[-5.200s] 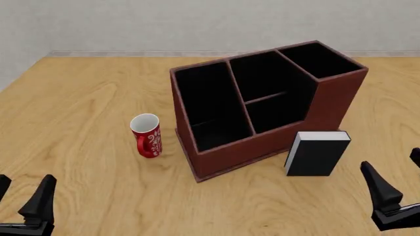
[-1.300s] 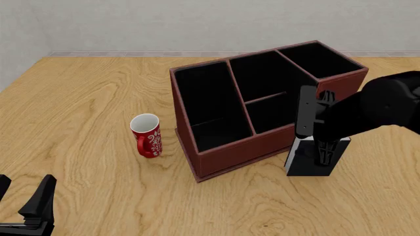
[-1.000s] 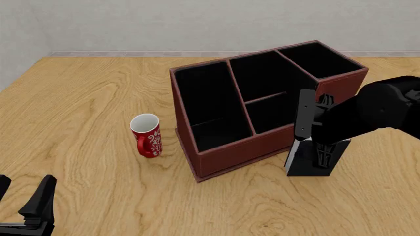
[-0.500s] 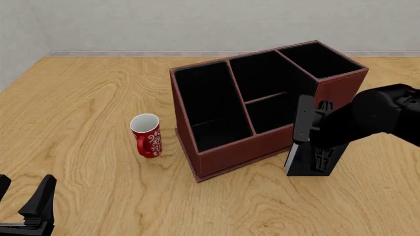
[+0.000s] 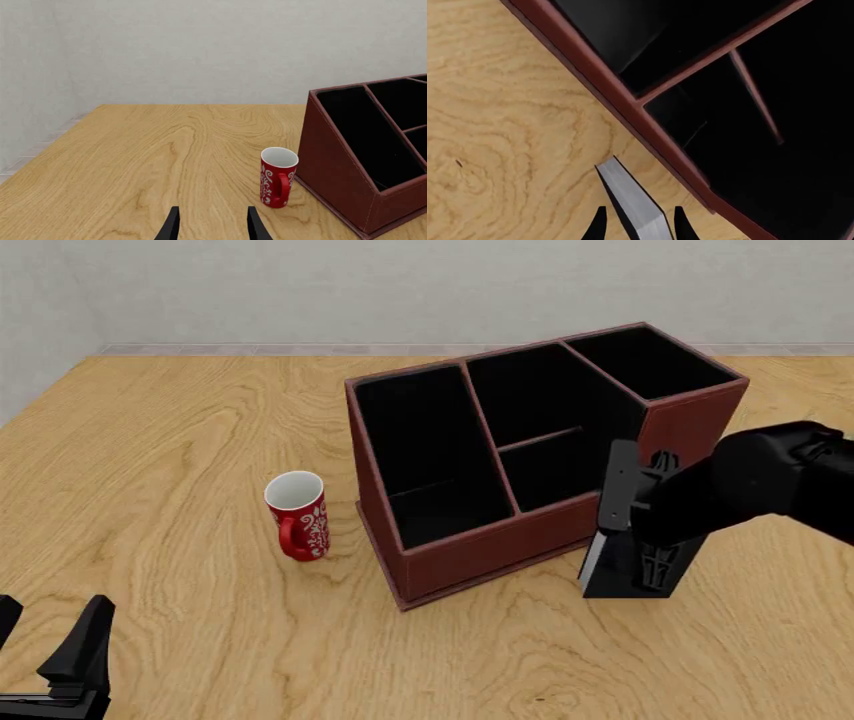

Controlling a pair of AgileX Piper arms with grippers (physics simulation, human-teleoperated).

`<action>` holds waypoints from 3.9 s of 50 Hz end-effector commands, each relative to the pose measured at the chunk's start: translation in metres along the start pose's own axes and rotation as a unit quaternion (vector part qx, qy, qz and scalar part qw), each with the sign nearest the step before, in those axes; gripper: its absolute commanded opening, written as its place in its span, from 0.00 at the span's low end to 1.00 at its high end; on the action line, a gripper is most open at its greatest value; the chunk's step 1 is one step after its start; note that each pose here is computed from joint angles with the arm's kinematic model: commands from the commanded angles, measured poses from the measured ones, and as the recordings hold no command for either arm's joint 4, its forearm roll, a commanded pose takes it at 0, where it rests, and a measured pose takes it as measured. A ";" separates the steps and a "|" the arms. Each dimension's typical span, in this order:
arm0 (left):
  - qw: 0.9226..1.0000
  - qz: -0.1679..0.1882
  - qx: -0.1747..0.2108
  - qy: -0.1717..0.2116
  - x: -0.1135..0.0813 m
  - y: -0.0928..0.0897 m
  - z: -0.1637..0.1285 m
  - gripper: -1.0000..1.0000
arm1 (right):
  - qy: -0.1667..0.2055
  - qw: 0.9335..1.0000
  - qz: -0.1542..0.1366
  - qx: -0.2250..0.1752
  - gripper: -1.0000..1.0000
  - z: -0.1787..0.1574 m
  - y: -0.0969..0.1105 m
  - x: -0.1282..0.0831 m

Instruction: Pick up the book and place it in the left compartment of the caddy.

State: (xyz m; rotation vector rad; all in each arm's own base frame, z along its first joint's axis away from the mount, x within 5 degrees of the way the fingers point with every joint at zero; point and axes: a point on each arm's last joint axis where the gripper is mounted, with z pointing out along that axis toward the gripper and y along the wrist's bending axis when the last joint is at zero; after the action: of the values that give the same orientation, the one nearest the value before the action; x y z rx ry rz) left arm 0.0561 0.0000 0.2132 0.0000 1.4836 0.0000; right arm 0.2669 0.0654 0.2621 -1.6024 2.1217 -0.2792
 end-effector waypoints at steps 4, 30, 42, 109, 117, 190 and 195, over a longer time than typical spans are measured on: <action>1.000 0.000 0.000 0.000 0.000 0.000 0.000 1.00 | 0.003 1.000 0.005 -0.013 1.00 0.005 0.005 0.000; 1.000 0.000 0.000 0.000 0.000 0.000 0.000 1.00 | 0.005 0.999 -0.010 -0.053 0.00 -0.002 0.039 -0.006; 1.000 0.000 0.000 0.000 0.000 0.000 0.000 1.00 | 0.005 0.999 -0.025 -0.040 0.00 -0.027 0.037 0.005; 1.000 0.000 0.000 0.000 0.000 0.000 0.000 1.00 | -0.105 0.994 -0.005 0.032 0.00 -0.188 0.066 0.001; 1.000 0.000 0.000 0.000 0.000 0.000 0.000 1.00 | -0.153 0.988 0.018 0.016 0.00 -0.204 0.065 -0.023; 1.000 0.000 0.000 0.000 0.000 0.000 0.000 1.00 | -0.241 0.921 0.305 -0.012 0.00 -0.230 -0.023 -0.138; 1.000 0.000 0.000 0.000 0.000 0.000 0.000 1.00 | -0.227 0.926 0.302 -0.018 0.00 -0.219 -0.023 -0.142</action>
State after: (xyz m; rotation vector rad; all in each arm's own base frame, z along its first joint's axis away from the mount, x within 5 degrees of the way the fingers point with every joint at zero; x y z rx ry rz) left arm 0.0561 0.0000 0.2132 0.0000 1.4836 0.0000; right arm 0.1982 0.1676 0.4991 -0.9023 2.0793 0.3152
